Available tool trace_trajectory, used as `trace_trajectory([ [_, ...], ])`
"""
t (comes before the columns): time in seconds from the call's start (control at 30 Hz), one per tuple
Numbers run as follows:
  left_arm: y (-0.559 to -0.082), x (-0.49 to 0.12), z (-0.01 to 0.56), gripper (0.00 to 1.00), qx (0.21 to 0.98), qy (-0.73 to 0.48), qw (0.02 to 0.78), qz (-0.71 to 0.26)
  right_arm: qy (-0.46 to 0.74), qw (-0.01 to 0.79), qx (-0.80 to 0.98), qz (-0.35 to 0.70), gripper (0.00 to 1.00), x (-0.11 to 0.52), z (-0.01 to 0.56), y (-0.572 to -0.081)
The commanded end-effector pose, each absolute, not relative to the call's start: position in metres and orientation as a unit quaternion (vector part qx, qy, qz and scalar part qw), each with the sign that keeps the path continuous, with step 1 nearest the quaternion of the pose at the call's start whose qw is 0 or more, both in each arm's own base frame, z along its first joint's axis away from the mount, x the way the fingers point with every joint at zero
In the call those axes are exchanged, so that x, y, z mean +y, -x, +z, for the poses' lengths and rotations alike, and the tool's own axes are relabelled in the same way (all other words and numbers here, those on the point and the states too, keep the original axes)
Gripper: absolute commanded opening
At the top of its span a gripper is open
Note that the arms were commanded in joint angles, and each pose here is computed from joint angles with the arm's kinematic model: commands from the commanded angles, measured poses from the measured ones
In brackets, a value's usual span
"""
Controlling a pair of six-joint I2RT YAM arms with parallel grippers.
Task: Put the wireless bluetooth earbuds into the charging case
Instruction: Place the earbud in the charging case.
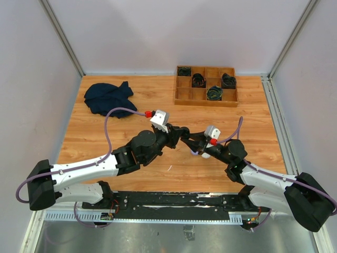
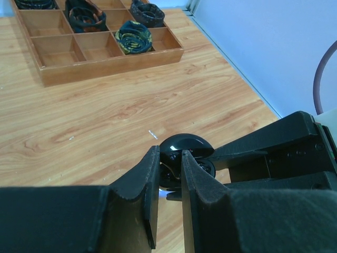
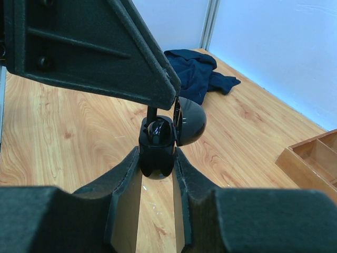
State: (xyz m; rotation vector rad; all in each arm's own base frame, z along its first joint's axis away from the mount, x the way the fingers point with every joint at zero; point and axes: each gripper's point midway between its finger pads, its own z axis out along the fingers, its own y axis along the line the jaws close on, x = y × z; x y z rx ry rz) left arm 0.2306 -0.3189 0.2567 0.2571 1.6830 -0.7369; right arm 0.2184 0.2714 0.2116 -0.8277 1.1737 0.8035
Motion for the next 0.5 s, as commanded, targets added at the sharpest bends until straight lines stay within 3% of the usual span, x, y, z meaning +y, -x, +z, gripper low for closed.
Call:
trace_trajectory([
  [0.0,-0.2274,-0.3232,0.2573,0.17,0.72,-0.109,0.603,-0.326,0.357,0.709,0.488,0.362,0.04,0.272,0.2444,-0.2199],
  [0.47,-0.2186,-0.3241,0.2649,0.42,0.716,-0.099,0.59,-0.359,0.359,0.707,0.487,0.365,0.04,0.2722,0.2444,-0.2181],
])
